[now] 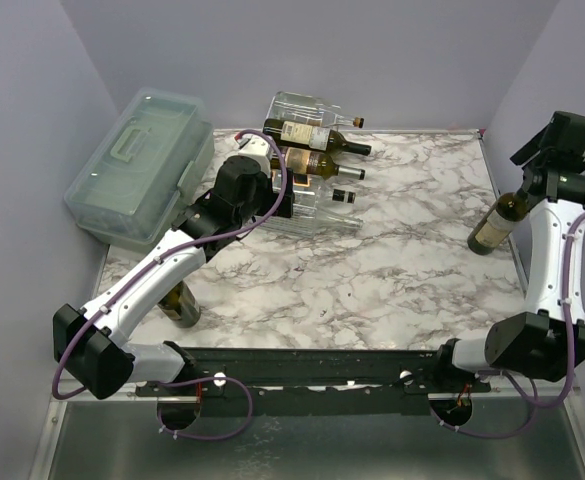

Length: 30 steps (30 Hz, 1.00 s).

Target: Put the wine bottle on the wine rack

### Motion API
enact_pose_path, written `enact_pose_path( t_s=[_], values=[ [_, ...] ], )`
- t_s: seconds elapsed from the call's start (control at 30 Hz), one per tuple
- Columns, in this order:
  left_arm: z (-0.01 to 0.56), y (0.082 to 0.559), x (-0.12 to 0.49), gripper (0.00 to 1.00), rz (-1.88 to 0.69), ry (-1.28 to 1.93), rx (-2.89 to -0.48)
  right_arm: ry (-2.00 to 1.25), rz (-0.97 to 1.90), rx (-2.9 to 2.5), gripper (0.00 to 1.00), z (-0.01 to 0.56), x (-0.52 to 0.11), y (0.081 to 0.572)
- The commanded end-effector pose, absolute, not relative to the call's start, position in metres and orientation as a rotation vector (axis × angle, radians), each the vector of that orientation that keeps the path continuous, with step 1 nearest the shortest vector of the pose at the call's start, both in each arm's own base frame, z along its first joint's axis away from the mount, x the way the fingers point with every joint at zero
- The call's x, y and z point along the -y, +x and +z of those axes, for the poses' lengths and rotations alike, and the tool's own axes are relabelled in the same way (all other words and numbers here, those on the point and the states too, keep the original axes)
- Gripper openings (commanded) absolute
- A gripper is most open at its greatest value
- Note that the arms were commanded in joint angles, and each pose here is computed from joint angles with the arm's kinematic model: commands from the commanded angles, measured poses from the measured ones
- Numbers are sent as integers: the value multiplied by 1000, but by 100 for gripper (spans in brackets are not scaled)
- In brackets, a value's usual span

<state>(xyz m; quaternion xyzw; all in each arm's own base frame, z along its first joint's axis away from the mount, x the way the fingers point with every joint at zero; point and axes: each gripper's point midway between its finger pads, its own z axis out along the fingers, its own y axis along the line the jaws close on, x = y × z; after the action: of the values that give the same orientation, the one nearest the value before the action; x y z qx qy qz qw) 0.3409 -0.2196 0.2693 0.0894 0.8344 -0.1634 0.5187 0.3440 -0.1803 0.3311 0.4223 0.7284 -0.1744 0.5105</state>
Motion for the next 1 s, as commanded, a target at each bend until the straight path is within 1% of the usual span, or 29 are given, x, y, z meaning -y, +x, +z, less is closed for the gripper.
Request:
enact_pose_path(
  t_s=[0.0, 0.13, 0.33, 0.47, 0.53, 0.83, 0.93, 0.97],
  values=[
    [279, 337, 229, 99, -444, 227, -1998, 1016, -431, -1865, 91, 294, 180, 346],
    [277, 339, 227, 99, -431, 224, -2001, 1018, -450, -1901, 91, 280, 180, 345],
    [278, 337, 229, 99, -447, 226, -2004, 1045, -514, -1895, 87, 275, 190, 345],
    [277, 338, 229, 99, -440, 225, -2006, 1040, -521, -1914, 76, 272, 192, 350],
    [277, 338, 228, 99, -435, 224, -2005, 1033, -504, -1922, 73, 272, 190, 353],
    [276, 338, 229, 99, -439, 229, -2008, 1020, -519, -1966, 72, 260, 191, 358],
    [272, 340, 229, 99, -428, 232, -2016, 1024, -508, -1981, 60, 255, 190, 360],
    [272, 340, 229, 99, -425, 235, -2017, 1024, -499, -1986, 60, 253, 189, 361]
  ],
)
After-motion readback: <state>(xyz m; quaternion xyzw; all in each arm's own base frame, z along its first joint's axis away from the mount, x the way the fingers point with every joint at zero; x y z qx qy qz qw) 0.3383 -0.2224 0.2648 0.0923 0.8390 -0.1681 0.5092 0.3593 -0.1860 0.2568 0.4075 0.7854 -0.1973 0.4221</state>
